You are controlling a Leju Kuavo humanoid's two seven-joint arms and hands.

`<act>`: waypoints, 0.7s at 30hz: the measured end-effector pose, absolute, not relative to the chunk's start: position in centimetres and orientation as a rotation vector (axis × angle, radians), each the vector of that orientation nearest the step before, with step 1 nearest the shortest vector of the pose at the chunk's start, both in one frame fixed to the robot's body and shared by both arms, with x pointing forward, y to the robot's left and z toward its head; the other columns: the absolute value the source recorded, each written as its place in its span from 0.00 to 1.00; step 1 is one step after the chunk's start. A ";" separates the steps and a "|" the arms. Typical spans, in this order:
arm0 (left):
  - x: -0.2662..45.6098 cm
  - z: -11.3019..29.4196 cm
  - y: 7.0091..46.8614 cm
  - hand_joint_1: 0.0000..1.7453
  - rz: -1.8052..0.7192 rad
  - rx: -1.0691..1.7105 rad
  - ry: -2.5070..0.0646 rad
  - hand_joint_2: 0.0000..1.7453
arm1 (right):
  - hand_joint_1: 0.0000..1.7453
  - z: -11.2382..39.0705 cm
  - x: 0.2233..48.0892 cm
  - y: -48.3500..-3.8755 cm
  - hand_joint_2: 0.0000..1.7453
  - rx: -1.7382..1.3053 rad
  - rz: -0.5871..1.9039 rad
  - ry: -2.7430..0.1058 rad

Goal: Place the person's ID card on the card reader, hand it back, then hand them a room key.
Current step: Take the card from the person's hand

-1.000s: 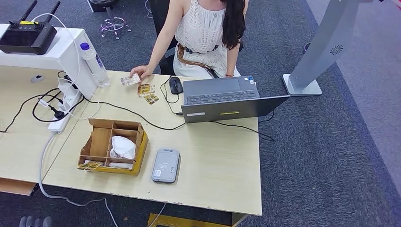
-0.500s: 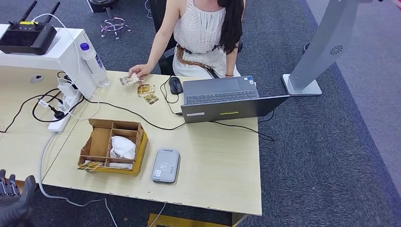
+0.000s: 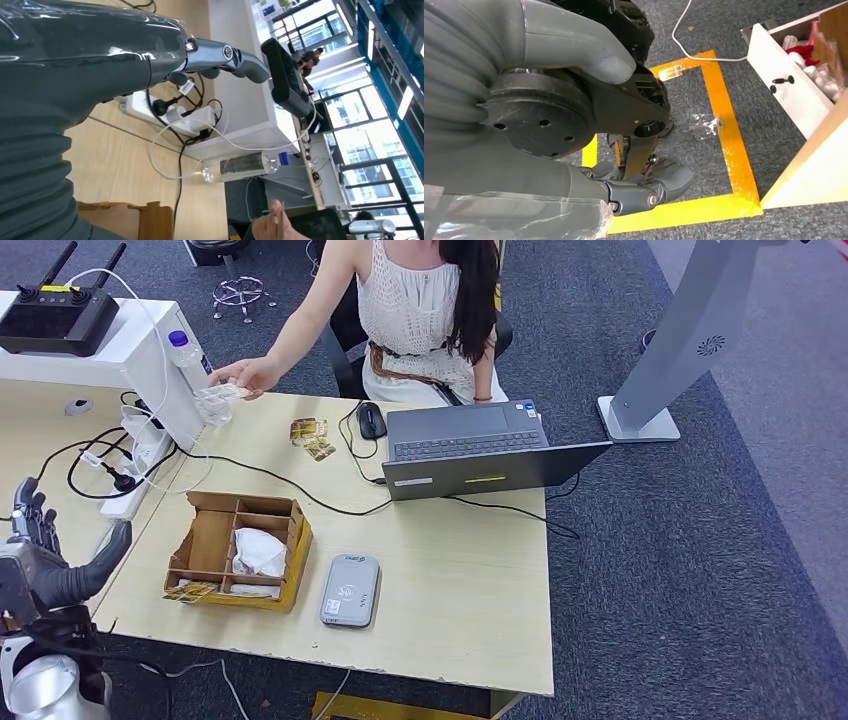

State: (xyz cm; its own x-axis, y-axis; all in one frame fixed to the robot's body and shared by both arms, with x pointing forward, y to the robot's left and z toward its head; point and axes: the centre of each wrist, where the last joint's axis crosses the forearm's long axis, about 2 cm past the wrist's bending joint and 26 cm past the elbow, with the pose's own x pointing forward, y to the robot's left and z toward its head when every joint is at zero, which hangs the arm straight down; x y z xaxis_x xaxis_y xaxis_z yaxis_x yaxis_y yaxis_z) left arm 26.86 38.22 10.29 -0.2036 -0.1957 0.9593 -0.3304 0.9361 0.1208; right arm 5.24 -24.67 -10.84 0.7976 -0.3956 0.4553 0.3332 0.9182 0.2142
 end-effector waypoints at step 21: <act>36.5 19.2 36.7 0.12 -0.551 0.952 -1.693 1.00 | 0.00 -10.7 6.2 -24.1 1.00 0.147 -0.348 -0.489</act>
